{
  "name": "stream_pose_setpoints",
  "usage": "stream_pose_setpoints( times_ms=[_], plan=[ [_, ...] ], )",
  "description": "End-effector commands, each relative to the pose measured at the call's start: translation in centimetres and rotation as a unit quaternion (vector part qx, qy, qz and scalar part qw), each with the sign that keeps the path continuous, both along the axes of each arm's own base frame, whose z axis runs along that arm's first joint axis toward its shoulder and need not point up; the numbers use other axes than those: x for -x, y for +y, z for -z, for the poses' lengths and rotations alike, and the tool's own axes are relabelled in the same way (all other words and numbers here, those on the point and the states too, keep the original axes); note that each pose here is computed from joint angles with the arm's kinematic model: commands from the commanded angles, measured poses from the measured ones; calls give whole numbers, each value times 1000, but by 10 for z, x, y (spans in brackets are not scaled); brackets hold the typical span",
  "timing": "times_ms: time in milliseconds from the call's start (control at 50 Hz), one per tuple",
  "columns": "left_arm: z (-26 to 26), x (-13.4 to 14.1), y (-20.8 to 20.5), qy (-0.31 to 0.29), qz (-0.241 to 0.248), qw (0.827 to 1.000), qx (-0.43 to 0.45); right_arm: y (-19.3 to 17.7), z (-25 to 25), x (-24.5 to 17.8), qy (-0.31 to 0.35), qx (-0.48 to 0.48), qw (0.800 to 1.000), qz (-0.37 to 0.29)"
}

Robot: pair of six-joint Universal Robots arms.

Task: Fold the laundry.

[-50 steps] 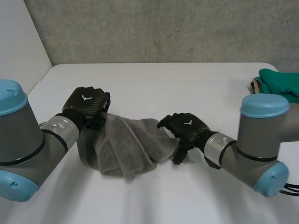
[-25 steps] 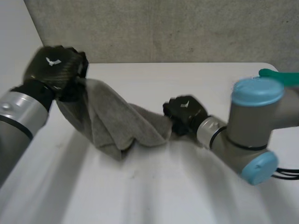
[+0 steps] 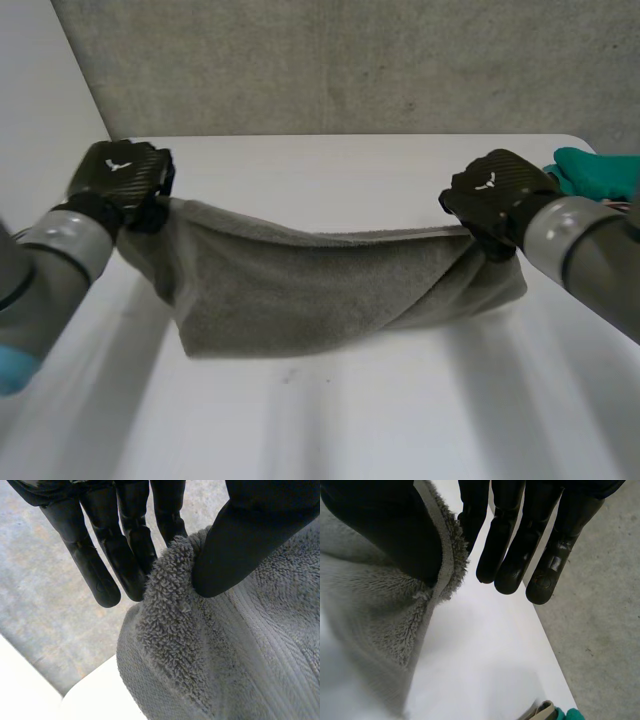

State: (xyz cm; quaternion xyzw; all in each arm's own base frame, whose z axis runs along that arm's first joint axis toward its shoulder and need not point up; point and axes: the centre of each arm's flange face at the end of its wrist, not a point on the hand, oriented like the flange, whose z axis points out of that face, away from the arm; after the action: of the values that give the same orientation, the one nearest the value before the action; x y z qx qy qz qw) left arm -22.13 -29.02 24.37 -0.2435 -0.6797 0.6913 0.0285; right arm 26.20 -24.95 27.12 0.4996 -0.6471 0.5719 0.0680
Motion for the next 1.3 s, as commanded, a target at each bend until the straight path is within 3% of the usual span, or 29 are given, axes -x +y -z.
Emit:
stream_pose_setpoints(
  times_ms=[20, 80, 220, 300, 360, 460, 560, 600, 720, 780, 920, 1040, 1180, 1300],
  plan=[
    [-18, 40, -56, 35, 21, 992, 120, -75, 6, -27, -58, 77, 994, 42],
    [-56, 53, -73, 65, 19, 977, 203, -99, -22, -34, -105, 145, 982, 57],
    [-135, 52, -83, 137, -16, 923, 359, -119, -109, -41, -230, 312, 921, 51],
    [-144, 54, -68, 152, -17, 914, 376, -108, -131, -37, -254, 340, 904, 46],
    [-135, 52, -55, 146, -12, 922, 358, -96, -119, -32, -236, 311, 919, 47],
    [-76, 44, -34, 111, -8, 955, 275, -63, -81, -20, -176, 227, 957, 35],
    [-11, 40, -15, 72, 6, 980, 188, -27, 1, -6, -68, 84, 994, 27],
    [10, 38, -8, 57, 7, 986, 156, -17, 22, -2, -43, 48, 998, 25],
    [53, 35, 7, 28, 11, 996, 83, 9, 84, 5, 1, -56, 998, 20],
    [63, 34, 11, 18, 13, 998, 55, 3, 96, 3, -17, -62, 998, 28],
    [62, 30, 8, 17, 7, 998, 52, -14, 94, 6, -80, -45, 994, 54],
    [60, 27, 8, 17, 2, 999, 52, -42, 93, 49, -94, -67, 987, 110],
    [61, 26, 8, 18, 0, 999, 50, -26, 107, 74, -106, -175, 969, 140],
    [58, 25, 8, 20, -1, 999, 50, -24, 119, 96, -134, -184, 962, 154]
  ],
)
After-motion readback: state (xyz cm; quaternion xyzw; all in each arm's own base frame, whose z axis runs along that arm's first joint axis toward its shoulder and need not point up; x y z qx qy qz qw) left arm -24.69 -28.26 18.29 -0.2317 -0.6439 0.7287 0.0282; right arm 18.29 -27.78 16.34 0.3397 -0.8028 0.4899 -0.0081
